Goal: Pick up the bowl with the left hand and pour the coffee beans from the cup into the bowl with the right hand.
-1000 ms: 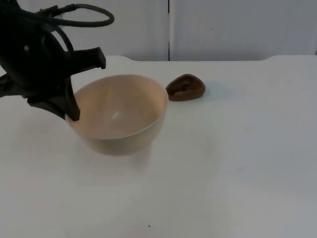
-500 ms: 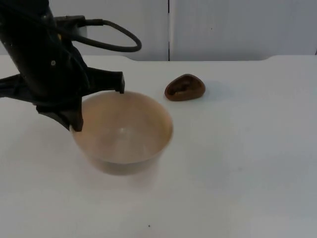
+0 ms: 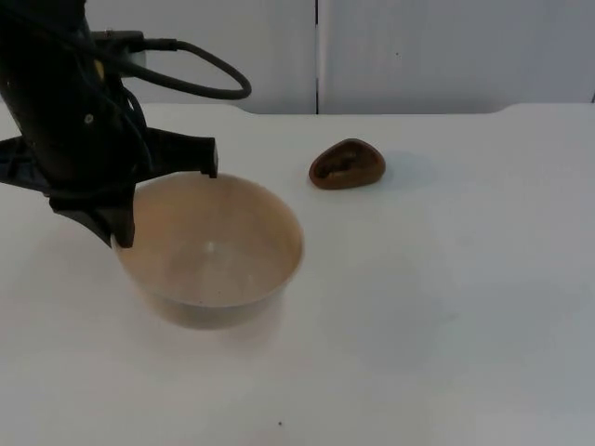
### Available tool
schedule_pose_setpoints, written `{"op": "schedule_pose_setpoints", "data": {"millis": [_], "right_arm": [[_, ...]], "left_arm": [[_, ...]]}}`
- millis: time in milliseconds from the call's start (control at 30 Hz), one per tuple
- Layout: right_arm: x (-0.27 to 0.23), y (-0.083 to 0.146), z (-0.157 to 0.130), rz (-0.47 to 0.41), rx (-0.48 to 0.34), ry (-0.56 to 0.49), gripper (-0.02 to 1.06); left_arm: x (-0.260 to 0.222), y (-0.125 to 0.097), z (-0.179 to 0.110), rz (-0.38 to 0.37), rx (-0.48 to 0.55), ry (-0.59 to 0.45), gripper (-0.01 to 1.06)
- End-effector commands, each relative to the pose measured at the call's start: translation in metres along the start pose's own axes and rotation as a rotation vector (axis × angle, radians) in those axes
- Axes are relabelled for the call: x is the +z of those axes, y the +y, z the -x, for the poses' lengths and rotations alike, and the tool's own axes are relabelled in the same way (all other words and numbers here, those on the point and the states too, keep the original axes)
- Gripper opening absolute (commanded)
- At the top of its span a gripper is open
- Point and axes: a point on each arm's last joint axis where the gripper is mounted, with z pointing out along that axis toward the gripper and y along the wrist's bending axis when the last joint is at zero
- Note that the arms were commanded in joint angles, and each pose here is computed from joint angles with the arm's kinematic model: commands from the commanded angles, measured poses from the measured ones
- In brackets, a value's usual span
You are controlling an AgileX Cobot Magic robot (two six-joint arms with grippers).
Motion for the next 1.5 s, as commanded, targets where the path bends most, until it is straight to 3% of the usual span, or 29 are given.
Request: {"op": "schedule_pose_setpoints", "data": {"millis": [0,233,400,733,1067,1467], "right_arm": [[-0.001,0.001,0.002,0.005,-0.004,-0.021,1.05],[-0.001,0.001,0.016,0.013,0.001,-0.017,1.05],[0.009,0.0,0.043,0.013,0.003,0.013,1.05],[0.033,-0.002,0.105,0.009,0.01,-0.065,1.05],[0.072,-0.004,0.173,0.014,0.011,0.085,1.05],[0.135,0.003,0.209,0.084,-0.001,0.263,1.05]], "left_arm": [[-0.004,-0.001,0.0,-0.003,-0.004,-0.016,0.0],[-0.004,-0.001,0.0,-0.002,-0.005,-0.013,0.0],[-0.004,-0.001,0.0,0.0,-0.004,-0.01,0.0],[-0.004,0.0,0.0,0.003,0.0,-0.015,0.0],[-0.004,0.0,0.0,0.001,0.0,-0.018,0.0],[-0.004,-0.001,0.001,0.0,0.0,-0.019,0.0]]}}
